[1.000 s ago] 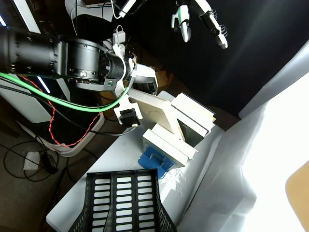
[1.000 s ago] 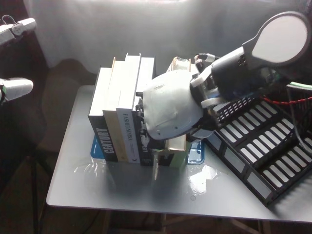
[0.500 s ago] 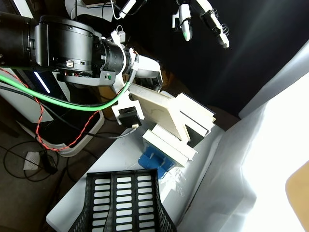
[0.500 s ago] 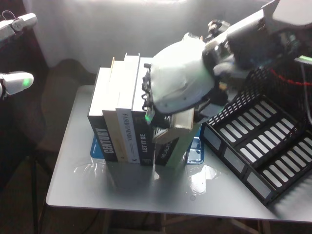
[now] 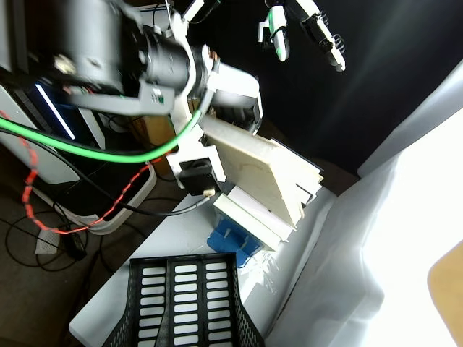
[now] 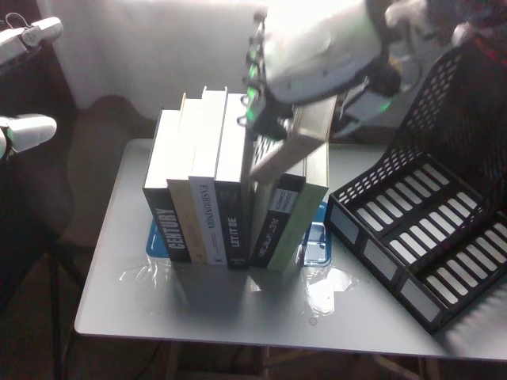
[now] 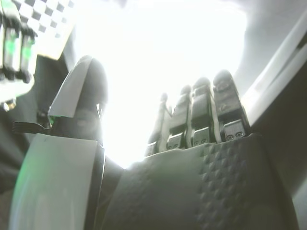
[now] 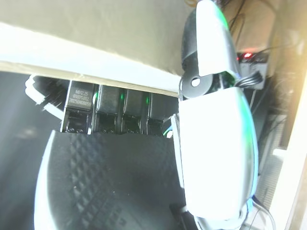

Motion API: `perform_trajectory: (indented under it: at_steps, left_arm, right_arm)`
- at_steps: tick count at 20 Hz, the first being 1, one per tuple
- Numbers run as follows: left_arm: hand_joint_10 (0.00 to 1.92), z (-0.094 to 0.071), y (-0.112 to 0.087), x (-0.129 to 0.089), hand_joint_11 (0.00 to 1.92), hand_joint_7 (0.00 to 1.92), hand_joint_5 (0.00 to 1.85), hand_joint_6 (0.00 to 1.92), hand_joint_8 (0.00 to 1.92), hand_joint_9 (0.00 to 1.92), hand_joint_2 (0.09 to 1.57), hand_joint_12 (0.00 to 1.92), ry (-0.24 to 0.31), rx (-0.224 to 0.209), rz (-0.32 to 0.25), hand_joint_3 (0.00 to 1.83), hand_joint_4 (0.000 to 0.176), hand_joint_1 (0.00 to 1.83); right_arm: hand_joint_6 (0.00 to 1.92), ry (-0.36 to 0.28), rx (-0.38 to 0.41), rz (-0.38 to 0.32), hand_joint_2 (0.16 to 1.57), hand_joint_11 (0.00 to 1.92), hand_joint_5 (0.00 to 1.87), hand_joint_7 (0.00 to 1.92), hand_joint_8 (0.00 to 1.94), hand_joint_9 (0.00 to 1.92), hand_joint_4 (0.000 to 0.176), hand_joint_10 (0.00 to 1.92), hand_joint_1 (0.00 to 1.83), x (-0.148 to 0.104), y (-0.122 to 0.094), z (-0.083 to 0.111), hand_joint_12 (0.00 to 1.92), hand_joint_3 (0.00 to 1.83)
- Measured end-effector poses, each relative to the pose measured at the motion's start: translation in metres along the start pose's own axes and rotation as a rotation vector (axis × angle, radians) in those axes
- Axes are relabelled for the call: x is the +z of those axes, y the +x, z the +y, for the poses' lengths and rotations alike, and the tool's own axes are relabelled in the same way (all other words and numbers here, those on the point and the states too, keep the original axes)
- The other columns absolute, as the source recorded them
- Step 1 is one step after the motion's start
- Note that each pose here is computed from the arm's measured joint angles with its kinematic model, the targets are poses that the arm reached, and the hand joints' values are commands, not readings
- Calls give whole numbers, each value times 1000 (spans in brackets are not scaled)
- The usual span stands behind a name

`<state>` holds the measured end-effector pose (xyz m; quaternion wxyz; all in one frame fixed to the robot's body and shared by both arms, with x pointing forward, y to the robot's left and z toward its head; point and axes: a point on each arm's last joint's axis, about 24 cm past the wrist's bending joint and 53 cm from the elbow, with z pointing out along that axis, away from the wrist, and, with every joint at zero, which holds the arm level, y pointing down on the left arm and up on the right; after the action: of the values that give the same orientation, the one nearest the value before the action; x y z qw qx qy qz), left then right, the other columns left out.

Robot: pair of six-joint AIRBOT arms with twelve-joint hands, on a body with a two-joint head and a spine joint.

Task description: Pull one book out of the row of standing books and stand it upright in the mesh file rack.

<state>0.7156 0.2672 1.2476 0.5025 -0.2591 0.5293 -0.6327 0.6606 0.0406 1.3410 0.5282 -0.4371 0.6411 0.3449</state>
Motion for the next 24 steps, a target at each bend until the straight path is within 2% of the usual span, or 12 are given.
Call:
perform_trajectory:
  at_steps: [4,6,7,10,12,15,17,18,19,21,22,24]
  left_arm:
    - [0,-3,1,2,0,0,62,1,0,0,1251,0,11,-1,2,0,70,993]
    - [0,-8,5,6,0,0,66,4,0,0,1253,0,25,-3,10,0,72,991]
    - [0,-9,8,8,0,0,59,0,0,0,1269,0,32,-8,15,2,80,970]
    - [0,-6,10,8,0,0,59,0,0,0,1270,0,20,-7,19,2,86,965]
    - [0,-6,10,9,0,0,58,0,0,0,1259,0,21,-7,19,0,88,963]
    - [0,-7,10,9,0,0,62,2,0,0,1267,0,22,-5,22,1,79,951]
    - [0,-6,11,10,0,0,53,3,0,0,1285,0,20,-7,22,9,69,908]
    - [0,-5,12,11,0,0,52,3,0,0,1285,0,19,-10,22,9,67,899]
    - [0,-4,15,12,0,0,57,5,0,0,1275,0,19,-16,25,3,71,918]
    - [0,-4,17,12,0,0,47,1,0,0,1268,0,17,-11,35,0,82,949]
    - [0,-4,17,12,0,0,63,7,0,0,1259,0,17,-11,35,0,74,972]
    - [0,-4,16,12,0,0,55,3,0,0,1266,0,15,-13,30,0,74,967]
  right_arm:
    - [1347,46,0,-37,1209,636,702,799,1236,800,0,1474,1348,-19,-20,-13,1732,0]
    - [1440,73,-12,-61,1244,435,644,732,1342,729,0,1565,1331,-31,-33,-19,1847,6]
    - [1337,98,-41,-57,1224,644,705,762,1271,779,0,1539,1342,-38,-34,-25,1813,0]
    - [1255,125,-63,-70,1189,728,746,819,1174,855,0,1453,1356,-53,-41,-29,1743,0]
    - [1073,144,-83,-97,1198,1024,796,878,1440,1045,0,1747,1235,-65,-54,-29,1914,2]
    - [1154,192,-88,-129,1176,661,759,877,1200,871,0,1438,1359,-83,-67,-37,1765,0]
    - [1262,218,-92,-130,1178,631,735,873,1132,862,0,1414,1361,-92,-68,-43,1741,0]
    - [1240,227,-95,-131,1191,763,700,850,1155,852,0,1503,1358,-96,-69,-43,1798,3]
    - [1161,233,-103,-137,1190,975,747,921,1300,1049,0,1664,1264,-101,-73,-42,1896,2]
    - [1126,246,-104,-145,1195,1097,759,918,1382,1144,0,1783,1240,-108,-76,-41,1920,3]
    - [1143,256,-106,-141,1208,843,714,838,1326,838,0,1657,1329,-111,-75,-43,1921,10]
    - [1192,288,-111,-126,1199,794,710,837,1243,825,0,1528,1356,-117,-69,-51,1846,0]
